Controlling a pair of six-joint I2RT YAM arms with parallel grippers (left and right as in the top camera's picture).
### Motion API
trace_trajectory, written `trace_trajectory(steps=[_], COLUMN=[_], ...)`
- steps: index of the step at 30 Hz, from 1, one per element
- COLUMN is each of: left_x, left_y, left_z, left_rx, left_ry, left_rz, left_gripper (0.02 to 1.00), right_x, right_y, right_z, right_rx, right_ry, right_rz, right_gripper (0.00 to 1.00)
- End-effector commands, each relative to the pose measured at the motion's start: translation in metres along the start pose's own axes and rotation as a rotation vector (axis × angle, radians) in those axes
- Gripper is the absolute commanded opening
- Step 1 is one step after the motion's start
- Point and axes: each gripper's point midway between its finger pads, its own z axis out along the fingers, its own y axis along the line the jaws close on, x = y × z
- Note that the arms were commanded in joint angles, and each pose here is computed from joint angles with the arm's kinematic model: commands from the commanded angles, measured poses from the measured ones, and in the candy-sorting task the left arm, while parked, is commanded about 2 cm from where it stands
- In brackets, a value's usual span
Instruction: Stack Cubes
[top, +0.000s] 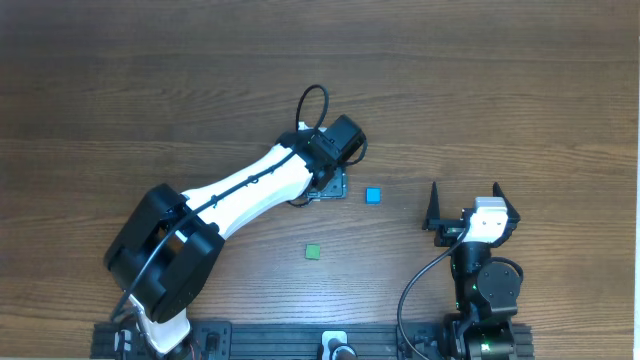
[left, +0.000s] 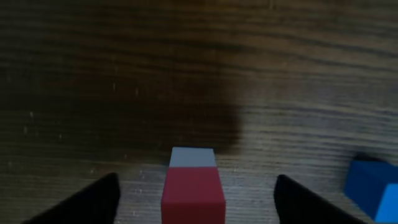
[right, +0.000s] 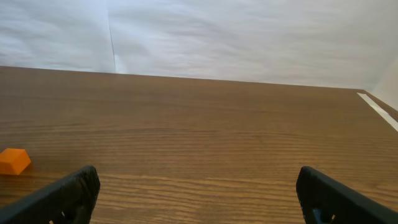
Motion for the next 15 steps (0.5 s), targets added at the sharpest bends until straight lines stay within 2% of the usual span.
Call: trace_trajectory(steps=[1,8,12,15], left_x=[-0.024,-0.084,-0.119,-0.127], left_y=[-0.009,-0.007,-0.009,-0.004], left_z=[-0.013,-0.048,-0.039,-0.023], left_rx=[0.001,0.024,0.019,-0.009], left_ry=[-0.055,-0.106,-0.113,-0.083], left_rz=[-0.006,-0.059,-0.035,-0.043], left_gripper=[0.836,0.825,0.772,0.755], right_x=[0.002,0.002,0.002,0.002], right_y=[0.002,0.002,0.002,0.002], right_z=[0.0,0.0,0.0,0.0], right_rx=[-0.009,-0.009,-0.01,-0.01], right_ry=[-0.001,-0.001,-0.001,-0.001], right_rz=[-0.005,-0.005,-0.005,-0.005], right_gripper=[0.991,0.991,0.993,0.993])
